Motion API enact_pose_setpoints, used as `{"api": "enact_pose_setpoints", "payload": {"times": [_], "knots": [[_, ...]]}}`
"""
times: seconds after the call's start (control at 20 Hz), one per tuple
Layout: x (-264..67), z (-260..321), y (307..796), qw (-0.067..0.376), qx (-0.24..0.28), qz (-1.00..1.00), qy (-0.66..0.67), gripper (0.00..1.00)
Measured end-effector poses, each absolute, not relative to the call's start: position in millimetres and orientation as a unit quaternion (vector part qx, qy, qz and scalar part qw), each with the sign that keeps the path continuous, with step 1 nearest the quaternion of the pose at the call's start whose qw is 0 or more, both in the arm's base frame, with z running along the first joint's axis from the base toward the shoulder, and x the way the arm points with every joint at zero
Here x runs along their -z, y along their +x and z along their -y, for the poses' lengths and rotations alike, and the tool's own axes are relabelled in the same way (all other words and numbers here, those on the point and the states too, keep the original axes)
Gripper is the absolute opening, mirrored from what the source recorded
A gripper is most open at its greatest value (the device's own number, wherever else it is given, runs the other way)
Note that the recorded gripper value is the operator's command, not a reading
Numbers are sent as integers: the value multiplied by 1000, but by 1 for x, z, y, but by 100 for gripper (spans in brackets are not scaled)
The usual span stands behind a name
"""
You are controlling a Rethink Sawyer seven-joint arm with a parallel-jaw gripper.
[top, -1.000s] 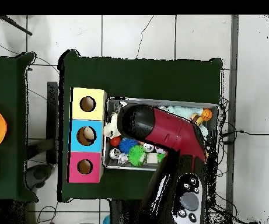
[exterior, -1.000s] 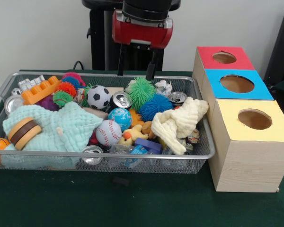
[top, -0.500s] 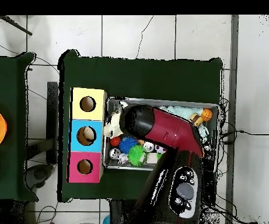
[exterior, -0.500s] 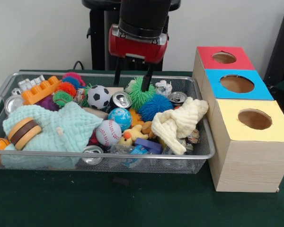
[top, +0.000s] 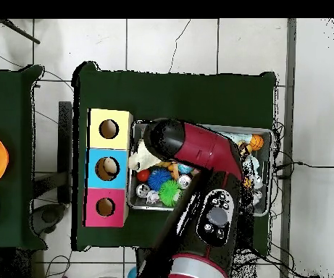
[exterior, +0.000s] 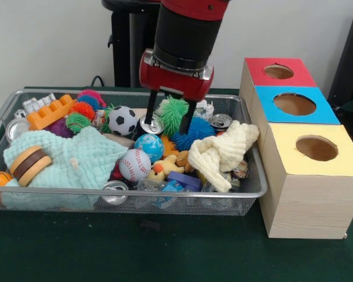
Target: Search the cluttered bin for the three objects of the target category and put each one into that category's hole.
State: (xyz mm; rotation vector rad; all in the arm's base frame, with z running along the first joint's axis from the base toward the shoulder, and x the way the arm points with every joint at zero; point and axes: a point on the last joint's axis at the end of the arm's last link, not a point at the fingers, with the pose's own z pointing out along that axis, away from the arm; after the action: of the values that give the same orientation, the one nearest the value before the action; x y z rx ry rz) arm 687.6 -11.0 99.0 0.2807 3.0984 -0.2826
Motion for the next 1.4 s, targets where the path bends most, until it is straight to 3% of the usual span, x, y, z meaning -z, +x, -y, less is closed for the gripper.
{"api": "enact_pose_setpoints", "payload": {"times": [0.8,1.4], "knots": [[-74,-4,750,-17,81,-990,112,100],[-95,-3,766,-15,85,-990,109,100]]}}
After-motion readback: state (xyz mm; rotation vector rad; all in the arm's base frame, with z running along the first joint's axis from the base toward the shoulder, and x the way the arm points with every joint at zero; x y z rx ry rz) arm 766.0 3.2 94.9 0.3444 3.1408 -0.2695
